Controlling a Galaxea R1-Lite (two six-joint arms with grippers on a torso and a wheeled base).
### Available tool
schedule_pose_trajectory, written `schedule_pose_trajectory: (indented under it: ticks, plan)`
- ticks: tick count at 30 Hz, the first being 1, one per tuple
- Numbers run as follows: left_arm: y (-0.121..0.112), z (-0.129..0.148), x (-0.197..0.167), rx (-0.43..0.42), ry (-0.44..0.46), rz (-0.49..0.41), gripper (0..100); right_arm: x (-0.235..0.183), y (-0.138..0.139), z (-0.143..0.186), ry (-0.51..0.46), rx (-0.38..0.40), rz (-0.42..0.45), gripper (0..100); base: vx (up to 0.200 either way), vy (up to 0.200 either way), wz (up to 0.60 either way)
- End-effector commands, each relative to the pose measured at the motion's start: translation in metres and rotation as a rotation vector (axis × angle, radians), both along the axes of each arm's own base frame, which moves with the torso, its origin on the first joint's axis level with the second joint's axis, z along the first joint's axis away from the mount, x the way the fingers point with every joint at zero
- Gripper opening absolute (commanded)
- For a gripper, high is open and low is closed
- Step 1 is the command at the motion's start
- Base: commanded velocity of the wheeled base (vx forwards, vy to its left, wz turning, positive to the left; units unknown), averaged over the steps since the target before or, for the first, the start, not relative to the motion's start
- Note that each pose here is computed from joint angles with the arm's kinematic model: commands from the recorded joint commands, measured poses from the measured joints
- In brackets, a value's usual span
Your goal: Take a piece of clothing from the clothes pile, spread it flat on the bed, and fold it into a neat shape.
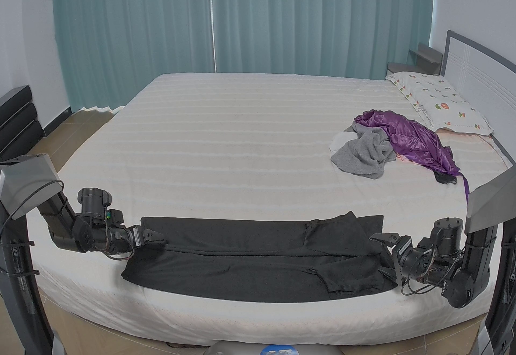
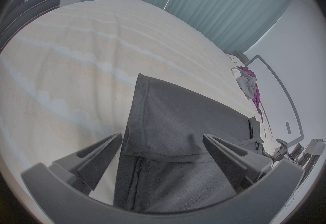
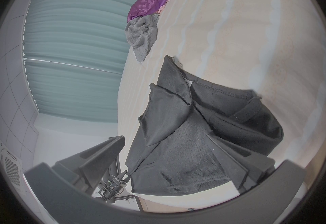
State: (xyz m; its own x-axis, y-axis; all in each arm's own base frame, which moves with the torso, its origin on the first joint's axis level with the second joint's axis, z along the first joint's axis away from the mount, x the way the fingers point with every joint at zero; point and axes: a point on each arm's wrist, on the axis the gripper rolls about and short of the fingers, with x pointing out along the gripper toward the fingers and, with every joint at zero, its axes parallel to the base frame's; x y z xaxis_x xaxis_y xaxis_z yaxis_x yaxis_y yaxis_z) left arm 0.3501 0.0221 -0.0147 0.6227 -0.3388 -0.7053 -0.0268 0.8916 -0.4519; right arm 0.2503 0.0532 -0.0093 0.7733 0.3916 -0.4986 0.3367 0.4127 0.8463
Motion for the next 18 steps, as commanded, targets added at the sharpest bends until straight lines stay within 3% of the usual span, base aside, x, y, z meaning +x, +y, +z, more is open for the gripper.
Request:
schedule_pose_trajectory:
  ticks: [1, 4, 5, 18]
  plan:
    - [-0.0021, -0.0003, -0.0019, -0.002, 0.007, -0.004, 100, 0.0007, 0.0002, 0.0014, -0.015, 0.003, 0.000, 100, 0.000, 0.000, 0.00]
    - [-0.0053, -0.0008, -0.0023, -0.002, 0.012, -0.014, 100, 0.0007, 0.0002, 0.0014, -0.015, 0.003, 0.000, 100, 0.000, 0.000, 0.00]
    - [-0.0065, -0.0012, -0.0030, -0.001, 0.014, -0.018, 0, 0.0010, 0.0002, 0.0015, -0.017, 0.002, 0.001, 100, 0.000, 0.000, 0.00]
    - [-0.0067, 0.0050, -0.0062, -0.003, 0.006, -0.016, 0, 0.0009, -0.0010, 0.0025, -0.017, 0.007, -0.006, 100, 0.000, 0.000, 0.00]
